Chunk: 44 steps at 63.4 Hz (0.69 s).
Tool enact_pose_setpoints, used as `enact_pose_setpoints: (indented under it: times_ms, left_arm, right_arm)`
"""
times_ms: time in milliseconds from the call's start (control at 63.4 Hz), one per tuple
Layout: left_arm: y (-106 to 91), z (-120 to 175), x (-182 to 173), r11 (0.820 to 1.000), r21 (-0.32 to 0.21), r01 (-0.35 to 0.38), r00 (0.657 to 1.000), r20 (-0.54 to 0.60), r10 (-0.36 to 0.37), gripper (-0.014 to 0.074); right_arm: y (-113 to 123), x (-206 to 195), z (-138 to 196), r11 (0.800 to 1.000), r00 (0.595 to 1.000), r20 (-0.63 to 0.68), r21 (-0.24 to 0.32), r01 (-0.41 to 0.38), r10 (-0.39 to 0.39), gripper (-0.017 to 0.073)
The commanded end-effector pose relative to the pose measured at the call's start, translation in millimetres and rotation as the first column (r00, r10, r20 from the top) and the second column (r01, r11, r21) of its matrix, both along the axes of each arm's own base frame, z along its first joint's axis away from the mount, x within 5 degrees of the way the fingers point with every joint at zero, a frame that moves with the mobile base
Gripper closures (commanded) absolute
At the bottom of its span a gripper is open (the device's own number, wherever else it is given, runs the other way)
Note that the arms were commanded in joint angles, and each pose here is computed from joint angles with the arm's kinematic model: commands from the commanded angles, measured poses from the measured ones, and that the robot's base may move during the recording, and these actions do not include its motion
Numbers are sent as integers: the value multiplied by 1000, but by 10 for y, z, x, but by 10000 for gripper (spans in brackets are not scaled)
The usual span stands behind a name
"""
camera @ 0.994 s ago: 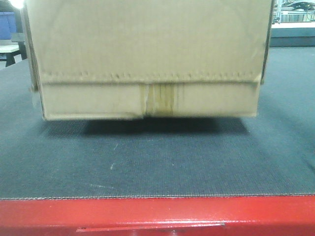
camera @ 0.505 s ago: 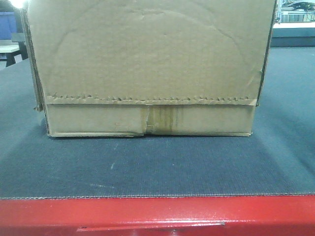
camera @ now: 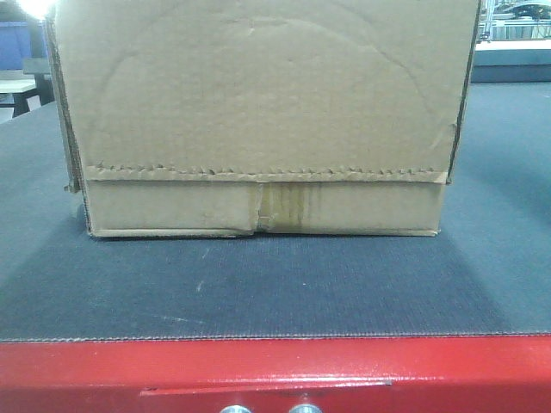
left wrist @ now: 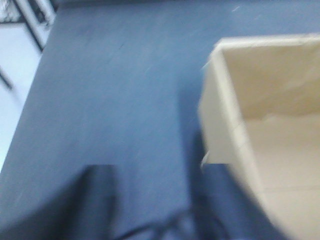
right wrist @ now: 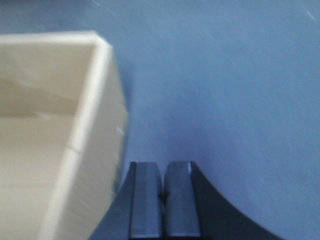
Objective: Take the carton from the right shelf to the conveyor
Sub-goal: 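Open both grippers and release the box walls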
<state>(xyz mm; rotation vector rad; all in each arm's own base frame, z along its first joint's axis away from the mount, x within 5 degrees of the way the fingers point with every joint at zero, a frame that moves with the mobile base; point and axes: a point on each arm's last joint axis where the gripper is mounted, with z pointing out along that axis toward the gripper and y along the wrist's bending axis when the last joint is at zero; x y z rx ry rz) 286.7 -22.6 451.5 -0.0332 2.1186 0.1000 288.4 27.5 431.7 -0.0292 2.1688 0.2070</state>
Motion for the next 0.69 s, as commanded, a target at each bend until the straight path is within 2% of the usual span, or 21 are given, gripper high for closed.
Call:
enact_pose_setpoints:
  times_ms: [0,47,79,158,315,473,678]
  left_arm:
    - [91,-152,-116,999,-32,-12,1000,-3,12,512]
    - [135,-225,-193,999,-41,-20,1000,2,20,610]
    - [164,-322,-232,999,-41,-26,1000,-8,26,631]
    - [197,-477,-352,999,-40,-24,1000,9,24,597]
    - [208,-883,-622,999,-42,1,1000,30,0,600]
    - [195,-1263,-946,998,-48,39,995,92,-35,600]
    - [192,-1479,-1369,996,-51,74,973,224,-61,600]
  right_arm:
    - [-117,-103,-169,998,999,6,-49,35,-35,625]
    - [-139,-163,-258,996,999,13,-75,43,-43,625]
    - [-149,-199,-331,995,999,13,-88,47,-46,625]
    - [-162,-306,-536,994,999,10,-100,51,-51,625]
    - [-182,-559,-911,992,998,26,-110,60,-58,627]
    - [-212,-871,-1200,986,996,76,-154,63,-52,627]
    - [-230,-1283,-1424,984,985,164,-164,73,-46,627]
